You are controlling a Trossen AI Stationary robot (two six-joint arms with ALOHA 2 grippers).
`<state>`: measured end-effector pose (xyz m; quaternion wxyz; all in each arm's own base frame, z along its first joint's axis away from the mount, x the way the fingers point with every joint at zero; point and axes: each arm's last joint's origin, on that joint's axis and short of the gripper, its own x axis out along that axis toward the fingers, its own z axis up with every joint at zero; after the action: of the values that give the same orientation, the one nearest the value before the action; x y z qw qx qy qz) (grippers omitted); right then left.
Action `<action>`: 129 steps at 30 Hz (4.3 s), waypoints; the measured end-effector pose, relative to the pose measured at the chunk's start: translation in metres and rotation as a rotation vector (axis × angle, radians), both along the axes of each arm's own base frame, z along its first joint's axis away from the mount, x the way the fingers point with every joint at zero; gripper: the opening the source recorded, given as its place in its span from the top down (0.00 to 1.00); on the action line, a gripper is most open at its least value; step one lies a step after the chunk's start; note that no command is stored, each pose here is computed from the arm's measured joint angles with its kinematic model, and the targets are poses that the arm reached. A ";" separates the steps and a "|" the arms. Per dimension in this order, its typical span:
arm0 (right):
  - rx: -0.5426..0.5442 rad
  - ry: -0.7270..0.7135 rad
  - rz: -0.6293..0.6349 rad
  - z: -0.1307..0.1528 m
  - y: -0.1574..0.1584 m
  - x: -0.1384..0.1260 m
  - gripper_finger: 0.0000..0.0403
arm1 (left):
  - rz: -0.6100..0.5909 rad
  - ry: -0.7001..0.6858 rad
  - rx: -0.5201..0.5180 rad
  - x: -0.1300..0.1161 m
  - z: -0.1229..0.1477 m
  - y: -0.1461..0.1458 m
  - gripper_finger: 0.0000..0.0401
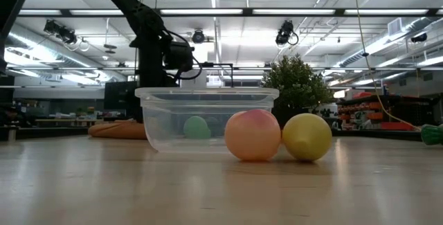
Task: Pick and placing Produce into tupperware
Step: Put the top yellow lemon into the transparent container, then put the yellow lemon into the transparent container
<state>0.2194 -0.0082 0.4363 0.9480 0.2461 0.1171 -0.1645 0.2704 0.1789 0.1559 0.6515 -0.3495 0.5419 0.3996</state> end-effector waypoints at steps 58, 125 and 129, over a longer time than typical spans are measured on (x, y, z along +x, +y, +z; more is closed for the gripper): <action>-0.001 0.002 -0.001 0.000 0.000 0.000 0.80 | -0.143 -0.452 0.047 -0.023 0.128 -0.082 0.45; 0.047 -0.004 -0.007 -0.001 0.002 0.000 0.80 | -0.559 -0.751 -0.099 0.073 0.090 -0.189 0.55; 0.047 -0.004 -0.007 -0.001 0.002 0.000 0.80 | -0.559 -0.751 -0.099 0.073 0.090 -0.189 0.55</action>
<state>0.2190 -0.0060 0.4355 0.9416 0.2692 0.1182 -0.1643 0.3433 -0.0100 0.2463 0.8676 -0.3413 0.3605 0.0286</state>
